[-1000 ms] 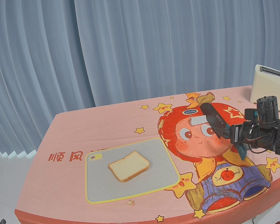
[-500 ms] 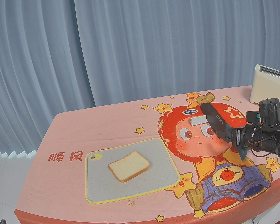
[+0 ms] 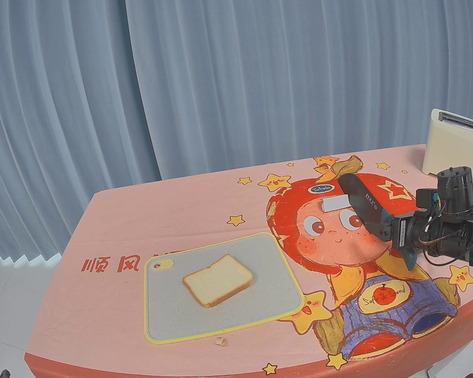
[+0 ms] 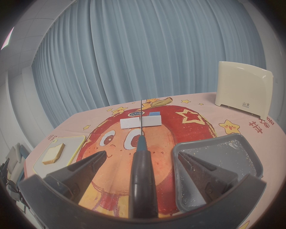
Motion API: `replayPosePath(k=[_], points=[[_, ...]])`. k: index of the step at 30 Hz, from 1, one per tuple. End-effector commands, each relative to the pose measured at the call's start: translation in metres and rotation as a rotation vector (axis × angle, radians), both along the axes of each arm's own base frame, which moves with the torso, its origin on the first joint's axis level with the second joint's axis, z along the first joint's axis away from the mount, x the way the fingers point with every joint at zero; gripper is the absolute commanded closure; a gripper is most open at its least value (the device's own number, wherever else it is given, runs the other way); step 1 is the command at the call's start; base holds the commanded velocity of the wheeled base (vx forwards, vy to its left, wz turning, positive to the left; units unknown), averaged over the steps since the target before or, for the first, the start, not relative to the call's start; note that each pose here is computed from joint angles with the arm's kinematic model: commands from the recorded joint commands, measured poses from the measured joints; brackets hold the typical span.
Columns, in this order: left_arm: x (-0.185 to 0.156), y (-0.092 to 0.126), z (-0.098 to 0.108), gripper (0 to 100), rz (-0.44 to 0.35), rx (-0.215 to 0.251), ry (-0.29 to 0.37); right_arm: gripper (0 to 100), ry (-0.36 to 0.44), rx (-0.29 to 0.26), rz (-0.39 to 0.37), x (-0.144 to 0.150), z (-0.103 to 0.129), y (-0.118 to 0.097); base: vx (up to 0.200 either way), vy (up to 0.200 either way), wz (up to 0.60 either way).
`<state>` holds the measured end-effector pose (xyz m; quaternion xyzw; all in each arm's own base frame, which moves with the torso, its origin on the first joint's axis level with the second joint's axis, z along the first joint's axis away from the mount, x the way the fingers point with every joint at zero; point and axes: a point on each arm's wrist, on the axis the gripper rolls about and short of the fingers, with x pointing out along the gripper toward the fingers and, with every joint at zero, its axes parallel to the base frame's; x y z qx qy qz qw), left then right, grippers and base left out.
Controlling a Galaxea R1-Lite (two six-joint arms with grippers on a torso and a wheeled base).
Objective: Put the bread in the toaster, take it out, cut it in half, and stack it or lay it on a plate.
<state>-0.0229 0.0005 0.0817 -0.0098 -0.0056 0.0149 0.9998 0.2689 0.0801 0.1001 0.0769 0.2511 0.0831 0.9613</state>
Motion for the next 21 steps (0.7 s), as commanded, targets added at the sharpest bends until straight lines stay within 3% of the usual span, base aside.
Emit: replayPosePath(k=[1,3,4,21], points=[[0.001,0.0,-0.005,0,0.001,0.0,0.014,0,0.002,-0.001,0.0,0.0001,-0.0005,0.0001,0.0,0.0,0.0],[0.001,0.0,-0.005,0,0.001,0.0,0.014,0,0.002,-0.001,0.001,0.0,-0.0005,0.0005,0.0,0.0,0.0],[0.001,0.0,-0.005,0,0.001,0.0,0.014,100,0.004,-0.001,0.001,-0.0003,-0.0009,0.0004,0.0,0.0,0.0],[0.001,0.0,-0.0048,0,0.001,0.0,0.012,100,0.002,0.0,0.013,-0.0024,-0.0017,0.0038,0.0,0.0,0.0]])
